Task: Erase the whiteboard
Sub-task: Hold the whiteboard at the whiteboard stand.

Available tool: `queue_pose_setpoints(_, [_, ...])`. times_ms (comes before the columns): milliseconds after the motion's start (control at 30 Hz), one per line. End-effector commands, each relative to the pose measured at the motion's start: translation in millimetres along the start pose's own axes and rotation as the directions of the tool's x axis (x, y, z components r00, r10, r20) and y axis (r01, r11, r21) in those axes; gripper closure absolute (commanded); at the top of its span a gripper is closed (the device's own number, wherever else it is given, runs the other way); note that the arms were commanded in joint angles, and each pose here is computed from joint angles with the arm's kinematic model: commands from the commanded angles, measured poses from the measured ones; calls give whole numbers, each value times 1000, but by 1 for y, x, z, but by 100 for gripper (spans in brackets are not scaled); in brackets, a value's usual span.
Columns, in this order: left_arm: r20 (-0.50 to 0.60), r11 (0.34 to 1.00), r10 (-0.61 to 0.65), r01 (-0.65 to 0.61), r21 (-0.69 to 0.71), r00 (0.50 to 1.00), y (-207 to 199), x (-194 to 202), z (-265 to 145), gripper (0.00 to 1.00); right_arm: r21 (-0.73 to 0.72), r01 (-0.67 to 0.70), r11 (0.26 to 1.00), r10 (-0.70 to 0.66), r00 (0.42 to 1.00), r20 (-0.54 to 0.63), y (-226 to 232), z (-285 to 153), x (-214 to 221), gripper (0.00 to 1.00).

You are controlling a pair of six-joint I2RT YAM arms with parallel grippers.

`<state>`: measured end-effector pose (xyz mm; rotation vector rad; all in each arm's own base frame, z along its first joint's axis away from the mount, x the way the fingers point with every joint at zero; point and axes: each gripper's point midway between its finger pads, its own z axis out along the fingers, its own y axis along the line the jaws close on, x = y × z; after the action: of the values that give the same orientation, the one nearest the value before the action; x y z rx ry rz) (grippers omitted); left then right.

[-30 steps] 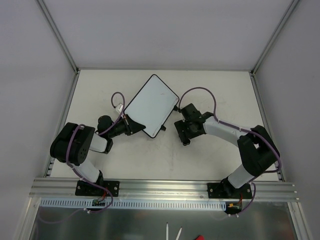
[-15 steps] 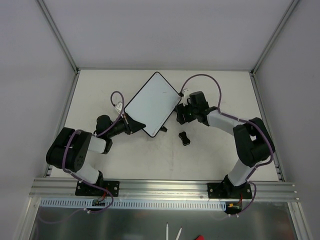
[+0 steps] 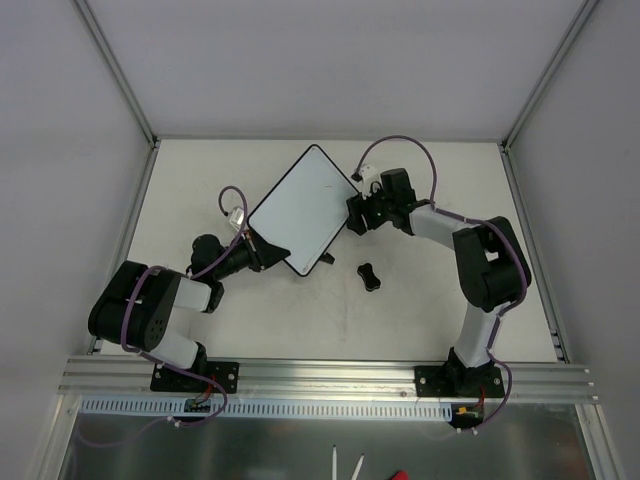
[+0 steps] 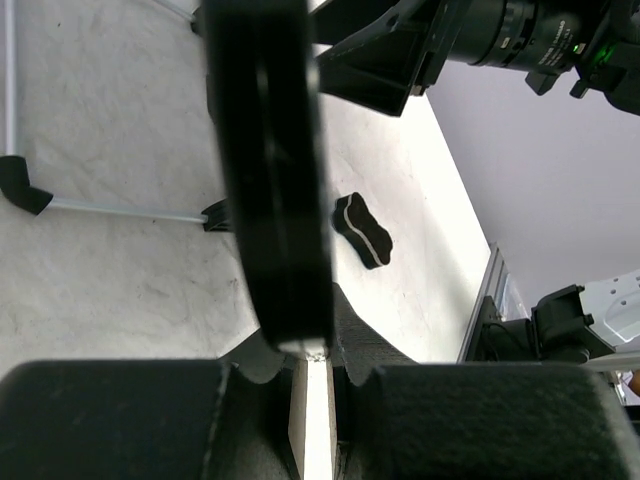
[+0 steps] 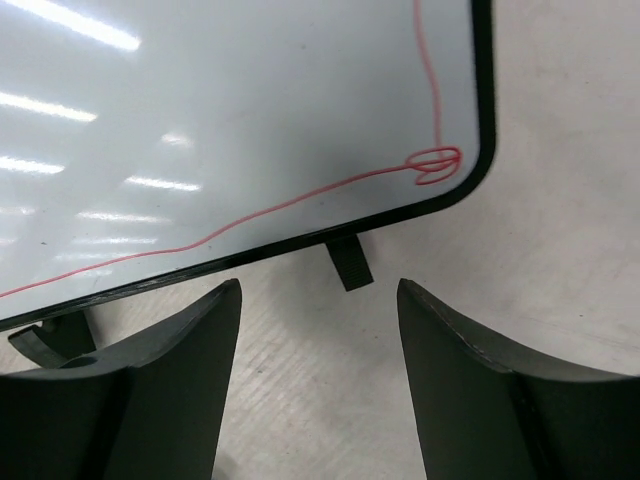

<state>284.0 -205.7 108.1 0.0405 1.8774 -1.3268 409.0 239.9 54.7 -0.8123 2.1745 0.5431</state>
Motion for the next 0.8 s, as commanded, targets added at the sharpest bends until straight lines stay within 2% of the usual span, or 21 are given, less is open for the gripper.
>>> queue_pose_setpoints(0, [146, 974, 181, -198, 109, 973, -36, -34, 0, 100, 7, 68, 998, -69, 992, 108, -5, -16, -35, 33])
queue_pose_setpoints(200, [155, 977, 175, -191, 92, 972, -34, -34, 1, 100, -32, 103, 994, -99, 988, 119, -5, -8, -41, 34])
queue_pose_setpoints(367, [164, 982, 164, -176, 64, 973, -29, -33, 2, 100, -81, 134, 988, -122, 984, 132, -3, -3, -44, 39])
queue_pose_setpoints(533, [170, 985, 150, -162, 56, 974, -25, -31, 6, 100, -82, 134, 988, -124, 985, 120, -6, 1, -42, 45])
queue_pose_setpoints(767, [180, 989, 125, -137, 56, 976, -24, -25, 9, 100, -64, 126, 990, -119, 987, 106, -10, 2, -40, 47])
